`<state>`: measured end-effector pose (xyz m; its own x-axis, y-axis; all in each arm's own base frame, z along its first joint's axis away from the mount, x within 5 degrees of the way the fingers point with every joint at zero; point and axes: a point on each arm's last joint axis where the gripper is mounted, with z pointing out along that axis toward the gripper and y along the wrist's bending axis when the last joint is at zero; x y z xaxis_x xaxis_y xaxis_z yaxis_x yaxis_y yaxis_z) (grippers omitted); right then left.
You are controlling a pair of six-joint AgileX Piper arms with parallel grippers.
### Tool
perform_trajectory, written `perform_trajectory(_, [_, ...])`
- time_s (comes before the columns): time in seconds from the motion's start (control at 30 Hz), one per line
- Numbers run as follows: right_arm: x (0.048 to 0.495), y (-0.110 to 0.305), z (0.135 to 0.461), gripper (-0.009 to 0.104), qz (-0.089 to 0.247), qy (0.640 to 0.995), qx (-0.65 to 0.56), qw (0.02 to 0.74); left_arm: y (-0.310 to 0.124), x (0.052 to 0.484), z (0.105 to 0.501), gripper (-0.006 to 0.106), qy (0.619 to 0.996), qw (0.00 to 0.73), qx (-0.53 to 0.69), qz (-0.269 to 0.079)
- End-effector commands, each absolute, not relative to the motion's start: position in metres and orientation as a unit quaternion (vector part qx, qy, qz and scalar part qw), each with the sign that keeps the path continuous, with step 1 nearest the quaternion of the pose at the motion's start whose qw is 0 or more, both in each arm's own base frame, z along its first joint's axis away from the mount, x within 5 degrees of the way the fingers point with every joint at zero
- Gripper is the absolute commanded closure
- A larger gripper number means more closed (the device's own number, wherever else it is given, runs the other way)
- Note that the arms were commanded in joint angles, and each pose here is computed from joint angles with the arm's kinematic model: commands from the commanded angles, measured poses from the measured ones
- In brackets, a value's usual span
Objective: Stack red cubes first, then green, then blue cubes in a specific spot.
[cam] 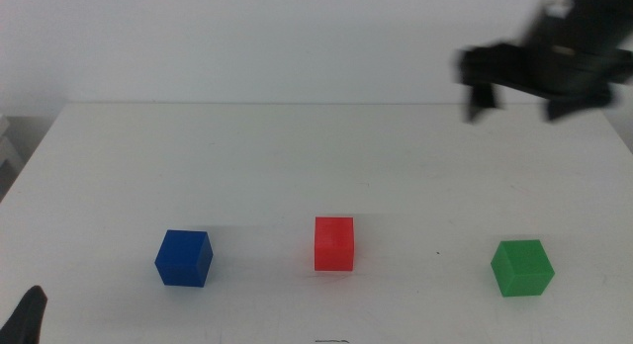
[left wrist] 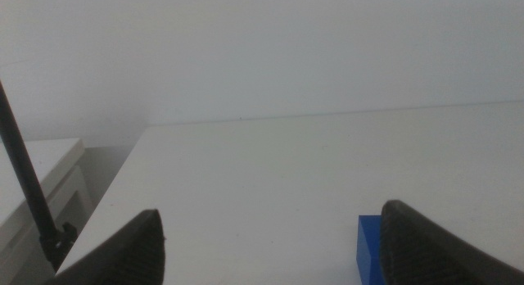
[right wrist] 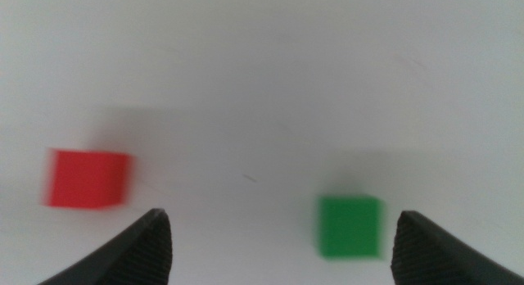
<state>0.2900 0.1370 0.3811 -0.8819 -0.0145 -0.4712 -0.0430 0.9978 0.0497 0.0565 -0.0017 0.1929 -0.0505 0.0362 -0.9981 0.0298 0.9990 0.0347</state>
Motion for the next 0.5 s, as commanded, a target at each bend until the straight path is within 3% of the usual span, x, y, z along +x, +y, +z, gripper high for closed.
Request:
perform_trajectory(0.0, [0.269,0.101,0.393,0.001,0.009,0.971,-0.005,0.24,-0.001,0.055,0.202,0.014,0.689,0.724,0.013,-0.005])
perform_trajectory(0.27, [0.262,0.065,0.352,0.001,-0.017,0.982,-0.03,0.184,-0.001,0.055,0.202,0.014,0.689,0.724,0.013,-0.005])
perform_trajectory(0.47, [0.261,0.069,0.334,0.001,0.001,0.983,-0.06,0.172,-0.001,0.055,0.202,0.014,0.689,0.724,0.013,-0.005])
